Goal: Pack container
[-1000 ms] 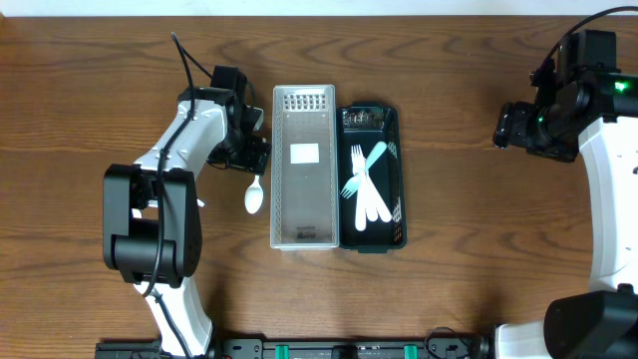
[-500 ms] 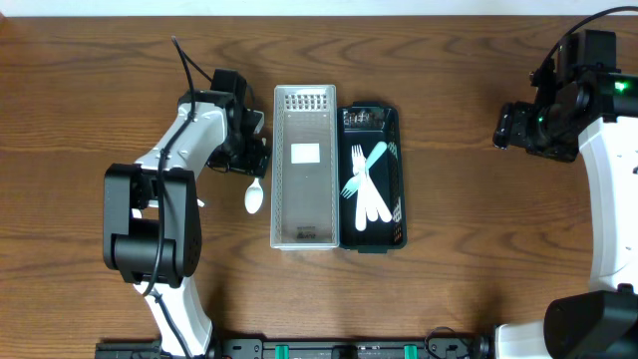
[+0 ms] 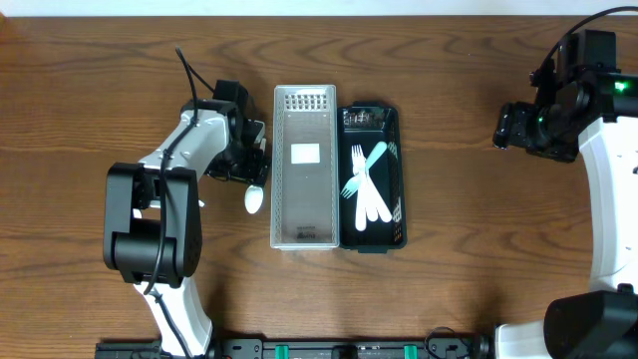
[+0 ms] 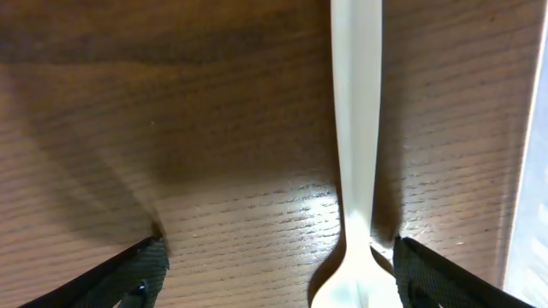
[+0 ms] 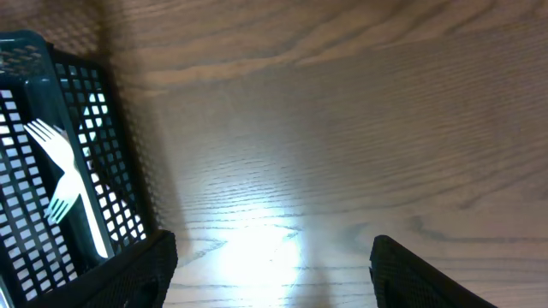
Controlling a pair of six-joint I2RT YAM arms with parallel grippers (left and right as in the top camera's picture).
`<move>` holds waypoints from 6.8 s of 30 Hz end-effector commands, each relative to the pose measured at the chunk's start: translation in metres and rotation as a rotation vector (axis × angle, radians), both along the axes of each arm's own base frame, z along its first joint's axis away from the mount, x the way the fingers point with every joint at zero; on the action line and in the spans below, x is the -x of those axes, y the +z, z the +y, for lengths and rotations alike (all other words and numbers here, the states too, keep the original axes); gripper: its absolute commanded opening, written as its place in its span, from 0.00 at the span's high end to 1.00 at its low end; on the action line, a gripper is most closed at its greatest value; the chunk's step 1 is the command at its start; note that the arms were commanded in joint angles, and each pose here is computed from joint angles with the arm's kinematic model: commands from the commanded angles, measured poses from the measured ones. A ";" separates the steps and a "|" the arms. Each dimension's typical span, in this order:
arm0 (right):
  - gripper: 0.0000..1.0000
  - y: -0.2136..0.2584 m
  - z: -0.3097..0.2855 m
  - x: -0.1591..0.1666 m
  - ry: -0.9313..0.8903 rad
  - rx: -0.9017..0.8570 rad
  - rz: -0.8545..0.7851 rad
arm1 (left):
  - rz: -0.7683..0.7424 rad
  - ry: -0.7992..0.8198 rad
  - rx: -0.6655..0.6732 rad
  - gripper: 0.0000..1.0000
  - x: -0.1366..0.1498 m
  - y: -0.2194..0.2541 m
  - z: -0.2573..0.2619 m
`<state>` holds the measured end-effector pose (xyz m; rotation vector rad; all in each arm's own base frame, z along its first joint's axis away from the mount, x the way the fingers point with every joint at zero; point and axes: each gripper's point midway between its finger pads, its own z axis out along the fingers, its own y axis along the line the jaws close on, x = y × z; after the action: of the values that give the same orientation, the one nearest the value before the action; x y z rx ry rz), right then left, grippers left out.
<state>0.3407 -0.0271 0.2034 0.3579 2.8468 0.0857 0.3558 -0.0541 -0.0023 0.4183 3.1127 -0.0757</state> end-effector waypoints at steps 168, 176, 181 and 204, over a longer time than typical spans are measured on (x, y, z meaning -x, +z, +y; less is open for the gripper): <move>0.18 -0.003 0.005 0.007 0.064 0.004 0.029 | -0.041 1.143 -0.016 0.44 0.058 0.011 0.149; 0.18 -0.004 0.005 0.009 0.064 0.004 0.036 | -0.017 1.137 -0.022 0.45 0.057 -0.003 0.149; 0.18 -0.004 0.005 0.009 0.064 0.003 0.037 | 0.003 1.136 -0.028 0.45 0.059 -0.012 0.149; 0.18 -0.004 0.005 0.009 0.064 0.003 0.037 | 0.035 1.136 -0.036 0.94 0.062 -0.022 0.148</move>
<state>0.3327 -0.0262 0.2010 0.2875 2.8881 0.0765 0.3051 0.0963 -0.0062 -1.3059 2.8004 -0.0309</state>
